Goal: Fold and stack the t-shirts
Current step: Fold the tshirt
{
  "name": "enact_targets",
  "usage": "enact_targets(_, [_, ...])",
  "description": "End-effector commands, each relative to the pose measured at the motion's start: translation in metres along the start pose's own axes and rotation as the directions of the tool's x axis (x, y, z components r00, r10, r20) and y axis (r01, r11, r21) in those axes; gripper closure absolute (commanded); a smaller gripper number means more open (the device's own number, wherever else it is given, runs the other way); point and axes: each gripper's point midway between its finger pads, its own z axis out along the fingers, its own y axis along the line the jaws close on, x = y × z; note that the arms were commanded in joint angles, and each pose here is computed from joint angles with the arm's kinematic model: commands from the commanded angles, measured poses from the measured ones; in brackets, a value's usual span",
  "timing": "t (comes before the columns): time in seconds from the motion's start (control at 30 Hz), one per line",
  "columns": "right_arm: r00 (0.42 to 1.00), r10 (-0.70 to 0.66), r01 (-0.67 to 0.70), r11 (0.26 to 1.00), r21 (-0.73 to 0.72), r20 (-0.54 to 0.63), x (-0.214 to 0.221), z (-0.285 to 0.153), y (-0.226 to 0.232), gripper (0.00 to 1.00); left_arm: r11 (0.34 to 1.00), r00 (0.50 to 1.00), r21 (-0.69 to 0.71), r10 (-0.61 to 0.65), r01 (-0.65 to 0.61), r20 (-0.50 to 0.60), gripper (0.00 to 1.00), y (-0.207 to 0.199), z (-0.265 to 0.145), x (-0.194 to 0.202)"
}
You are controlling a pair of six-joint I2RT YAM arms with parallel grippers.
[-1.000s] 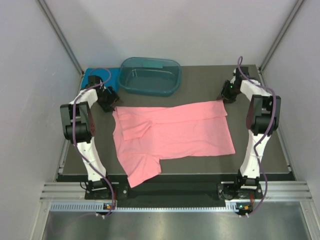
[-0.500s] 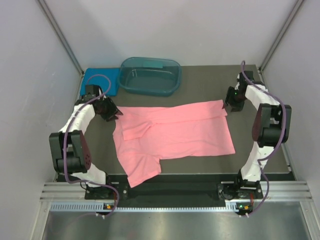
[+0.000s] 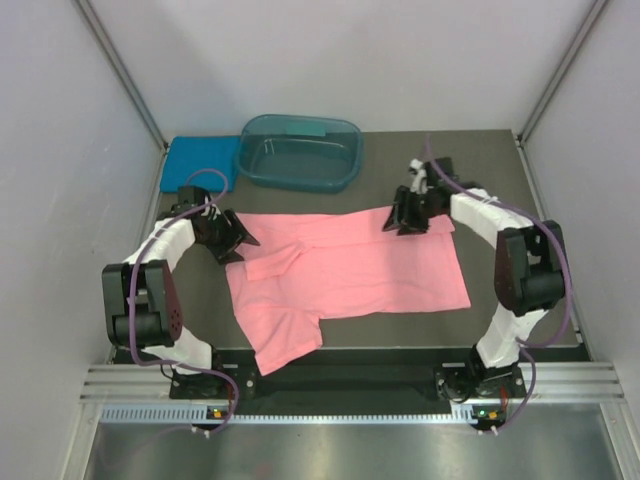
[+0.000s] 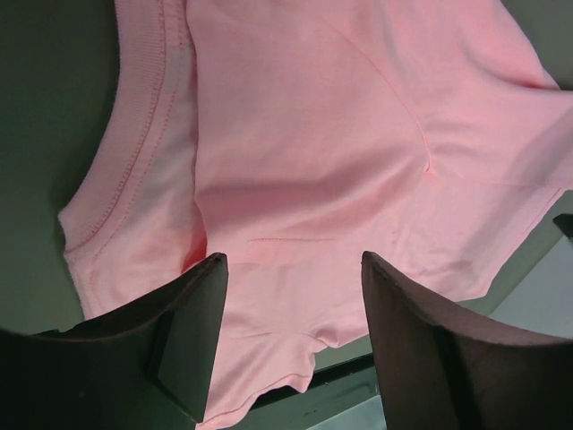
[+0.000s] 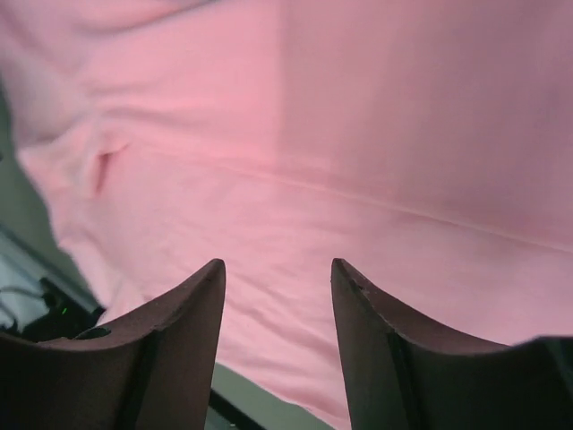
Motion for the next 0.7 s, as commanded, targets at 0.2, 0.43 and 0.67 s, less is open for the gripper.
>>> enact_targets(0.2, [0.983, -0.178, 0.145, 0.904, -0.402, -0.046, 0.049, 0.045, 0.177, 0.49, 1.0, 1.0, -0.015, 0.008, -0.007, 0.001, 0.41, 0.006, 0.007, 0.002])
enact_targets(0.43, [0.983, -0.169, 0.124, 0.904, -0.409, -0.075, 0.062, 0.051, 0.18, 0.5, 0.999, 1.0, -0.049, -0.007, 0.005, -0.029, 0.45, 0.02, 0.023, 0.007])
enact_targets(0.67, [0.981, -0.171, 0.128, 0.922, -0.367, -0.087, 0.08, 0.048, 0.159, 0.5, 0.994, 1.0, -0.113, -0.006, 0.005, -0.006, 0.39, 0.033, 0.019, 0.009])
